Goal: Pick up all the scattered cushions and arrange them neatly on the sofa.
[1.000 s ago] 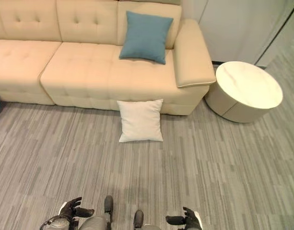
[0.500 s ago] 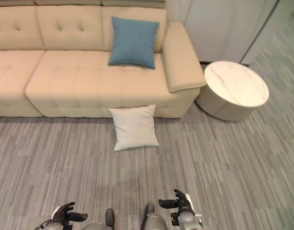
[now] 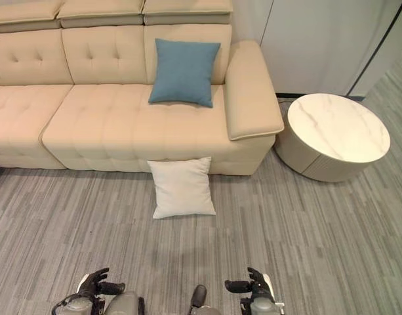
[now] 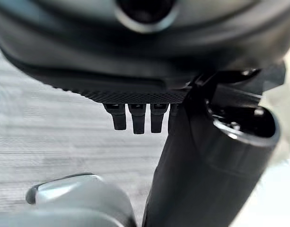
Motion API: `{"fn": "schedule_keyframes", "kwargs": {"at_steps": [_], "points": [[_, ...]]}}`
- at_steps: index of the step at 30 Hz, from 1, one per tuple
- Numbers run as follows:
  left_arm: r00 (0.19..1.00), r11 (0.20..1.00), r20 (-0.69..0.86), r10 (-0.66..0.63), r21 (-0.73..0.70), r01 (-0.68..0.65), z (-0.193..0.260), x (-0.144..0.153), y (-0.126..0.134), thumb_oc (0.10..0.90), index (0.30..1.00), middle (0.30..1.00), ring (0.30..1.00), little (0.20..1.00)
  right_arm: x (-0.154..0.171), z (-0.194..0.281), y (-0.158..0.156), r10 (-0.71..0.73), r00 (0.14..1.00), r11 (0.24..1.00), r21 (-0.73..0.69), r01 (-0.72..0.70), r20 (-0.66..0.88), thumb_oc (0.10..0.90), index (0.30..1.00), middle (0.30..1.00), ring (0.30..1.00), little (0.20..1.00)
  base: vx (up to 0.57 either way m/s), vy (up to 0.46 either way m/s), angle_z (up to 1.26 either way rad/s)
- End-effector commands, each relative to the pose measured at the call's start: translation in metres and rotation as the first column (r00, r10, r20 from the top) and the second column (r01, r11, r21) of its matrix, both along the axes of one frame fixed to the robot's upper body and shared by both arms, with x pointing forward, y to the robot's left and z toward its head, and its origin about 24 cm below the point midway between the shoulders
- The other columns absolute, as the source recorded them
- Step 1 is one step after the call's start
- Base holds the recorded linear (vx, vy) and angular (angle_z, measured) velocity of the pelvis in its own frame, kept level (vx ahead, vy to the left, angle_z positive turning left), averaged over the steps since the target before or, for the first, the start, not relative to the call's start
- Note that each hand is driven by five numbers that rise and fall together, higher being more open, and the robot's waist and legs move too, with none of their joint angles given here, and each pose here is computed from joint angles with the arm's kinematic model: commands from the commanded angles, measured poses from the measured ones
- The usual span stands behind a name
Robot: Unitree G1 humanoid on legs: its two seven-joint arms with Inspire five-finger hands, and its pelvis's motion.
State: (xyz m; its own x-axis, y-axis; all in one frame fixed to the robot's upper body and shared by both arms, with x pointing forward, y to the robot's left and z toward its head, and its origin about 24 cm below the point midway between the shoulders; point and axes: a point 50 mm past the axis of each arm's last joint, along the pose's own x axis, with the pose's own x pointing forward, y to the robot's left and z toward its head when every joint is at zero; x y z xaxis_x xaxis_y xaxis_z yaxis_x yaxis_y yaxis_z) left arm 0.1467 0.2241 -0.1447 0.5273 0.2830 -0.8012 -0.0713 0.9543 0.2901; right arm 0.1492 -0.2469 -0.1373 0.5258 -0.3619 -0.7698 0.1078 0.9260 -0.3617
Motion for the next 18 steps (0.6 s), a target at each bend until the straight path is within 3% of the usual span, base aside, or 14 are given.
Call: {"fn": "schedule_keyframes", "kwargs": {"at_steps": [1, 10, 18], "points": [[0.997, 0.997, -0.024, -0.074, 0.022, 0.075, -0.003, -0.006, -0.006, 0.800, 0.900, 0.900, 0.900, 0.900, 0.000, 0.008, -0.021, -0.030, 0.998, 0.997, -0.065, 0.033, 0.046, 0.800, 0.900, 0.900, 0.900, 0.900, 0.18, 0.018, 0.25], [0.996, 0.999, -0.089, 0.007, 0.041, -0.003, -0.008, -0.031, 0.010, 0.800, 0.900, 0.900, 0.900, 0.900, -0.001, 0.005, -0.011, -0.004, 1.000, 0.999, -0.052, 0.006, 0.031, 0.800, 0.900, 0.900, 0.900, 0.900, 0.29, 0.054, -0.26], [1.000, 0.998, -0.017, 0.013, 0.064, -0.012, 0.002, -0.014, 0.022, 0.800, 0.900, 0.900, 0.900, 0.900, 0.013, 0.008, -0.001, 0.053, 0.997, 0.998, -0.033, -0.051, 0.057, 0.800, 0.900, 0.900, 0.900, 0.900, 0.23, 0.161, -0.21]]}}
